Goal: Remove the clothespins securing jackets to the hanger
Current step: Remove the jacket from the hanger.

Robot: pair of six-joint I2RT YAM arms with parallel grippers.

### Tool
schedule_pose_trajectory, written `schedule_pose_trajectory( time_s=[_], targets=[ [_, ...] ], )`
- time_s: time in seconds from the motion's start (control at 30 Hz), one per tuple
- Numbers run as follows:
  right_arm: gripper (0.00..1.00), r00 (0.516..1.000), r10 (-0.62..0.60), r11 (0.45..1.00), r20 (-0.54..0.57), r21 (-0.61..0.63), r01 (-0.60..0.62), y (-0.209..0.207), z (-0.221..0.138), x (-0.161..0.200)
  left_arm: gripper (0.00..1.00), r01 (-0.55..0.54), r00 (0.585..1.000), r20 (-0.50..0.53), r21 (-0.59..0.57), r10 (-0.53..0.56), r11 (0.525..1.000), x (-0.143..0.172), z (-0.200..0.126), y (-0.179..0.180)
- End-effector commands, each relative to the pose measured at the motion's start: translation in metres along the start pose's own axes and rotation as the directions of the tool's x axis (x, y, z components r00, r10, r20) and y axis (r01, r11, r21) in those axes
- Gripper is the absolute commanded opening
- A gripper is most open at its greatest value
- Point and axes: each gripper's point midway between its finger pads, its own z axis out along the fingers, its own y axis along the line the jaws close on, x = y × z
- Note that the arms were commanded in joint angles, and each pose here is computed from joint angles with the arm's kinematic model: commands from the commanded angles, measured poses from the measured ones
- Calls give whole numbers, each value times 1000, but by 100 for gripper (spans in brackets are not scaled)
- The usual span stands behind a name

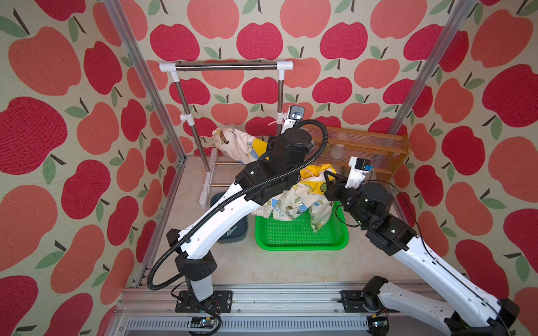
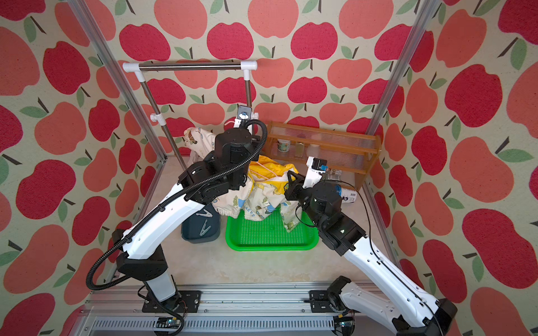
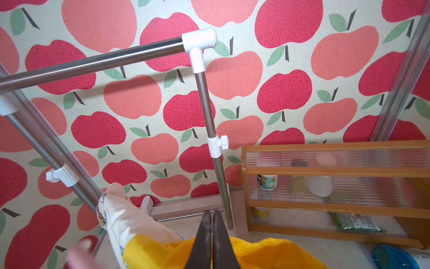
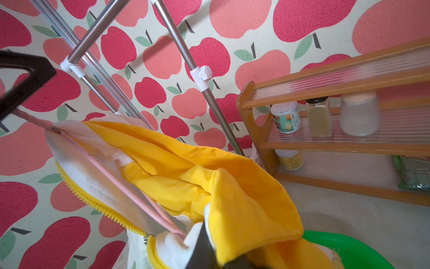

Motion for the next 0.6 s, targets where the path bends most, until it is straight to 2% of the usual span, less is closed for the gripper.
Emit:
schedule_pose_trajectory(
  time_s=[0.0,0.1,0.3,0.57],
  targets=[
    [0,998,10,995,-67,102,-3,-35,-2,40,0,-31,998,47,-47,33,998,-13,-1,-9],
    [0,995,27,987,-91,161,-12,-59,-6,66,0,-50,998,41,-45,52,998,-8,1,-22],
    [0,993,67,979,-93,198,-47,-83,-13,85,0,-80,996,33,-64,82,995,-5,2,-27],
    [0,973,72,972,-218,233,-20,-108,-13,141,0,-71,996,41,-73,74,995,-7,4,-29]
  ],
)
